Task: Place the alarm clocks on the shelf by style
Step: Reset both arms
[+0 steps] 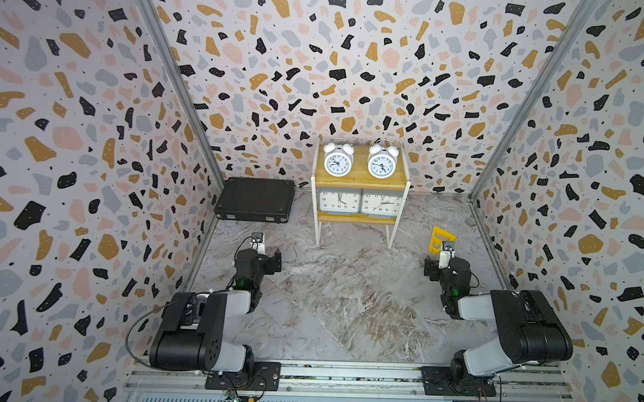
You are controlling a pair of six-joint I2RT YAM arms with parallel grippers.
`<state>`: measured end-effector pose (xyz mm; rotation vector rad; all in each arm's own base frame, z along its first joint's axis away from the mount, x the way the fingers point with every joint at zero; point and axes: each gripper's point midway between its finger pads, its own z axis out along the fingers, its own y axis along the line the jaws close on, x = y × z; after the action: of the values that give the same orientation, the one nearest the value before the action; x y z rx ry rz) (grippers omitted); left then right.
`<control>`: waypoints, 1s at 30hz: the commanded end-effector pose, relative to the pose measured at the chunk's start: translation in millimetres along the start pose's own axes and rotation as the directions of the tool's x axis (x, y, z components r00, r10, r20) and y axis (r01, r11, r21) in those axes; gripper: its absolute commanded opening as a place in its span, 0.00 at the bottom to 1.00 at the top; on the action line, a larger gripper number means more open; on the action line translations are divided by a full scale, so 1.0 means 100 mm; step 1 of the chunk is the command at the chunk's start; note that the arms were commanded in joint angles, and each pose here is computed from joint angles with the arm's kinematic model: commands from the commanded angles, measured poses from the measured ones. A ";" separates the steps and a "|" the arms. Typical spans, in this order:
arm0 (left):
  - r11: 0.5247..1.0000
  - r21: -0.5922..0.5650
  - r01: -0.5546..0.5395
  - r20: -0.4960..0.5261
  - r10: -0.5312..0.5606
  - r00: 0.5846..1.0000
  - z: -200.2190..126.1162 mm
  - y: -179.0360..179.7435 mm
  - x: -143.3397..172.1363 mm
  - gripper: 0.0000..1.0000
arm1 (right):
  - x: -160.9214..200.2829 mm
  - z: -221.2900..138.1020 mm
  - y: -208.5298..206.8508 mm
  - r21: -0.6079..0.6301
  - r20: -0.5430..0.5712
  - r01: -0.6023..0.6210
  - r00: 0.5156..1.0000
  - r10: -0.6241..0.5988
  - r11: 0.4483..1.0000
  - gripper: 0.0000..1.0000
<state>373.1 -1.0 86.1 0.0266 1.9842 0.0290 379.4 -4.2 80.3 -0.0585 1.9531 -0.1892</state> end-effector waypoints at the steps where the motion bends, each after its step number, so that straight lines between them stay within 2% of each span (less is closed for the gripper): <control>1: 1.000 0.003 0.011 0.060 -0.011 0.998 -0.01 0.01 -0.15 0.99 | -0.03 0.02 -0.02 0.004 -0.015 -0.013 1.000 0.013 1.000 0.93; 4: 1.000 0.003 0.011 0.060 -0.012 0.998 -0.01 0.01 -0.15 0.99 | -0.04 0.02 -0.02 0.003 -0.006 -0.011 1.000 0.011 1.000 0.99; 30: 1.000 0.005 0.009 0.062 -0.009 0.998 -0.01 0.00 -0.15 0.99 | -0.05 0.02 -0.02 0.003 -0.002 -0.012 1.000 0.012 1.000 1.00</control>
<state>374.2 -1.4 88.7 0.0210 1.9728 0.0222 378.7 -4.4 76.3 -0.0598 1.9754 -0.1905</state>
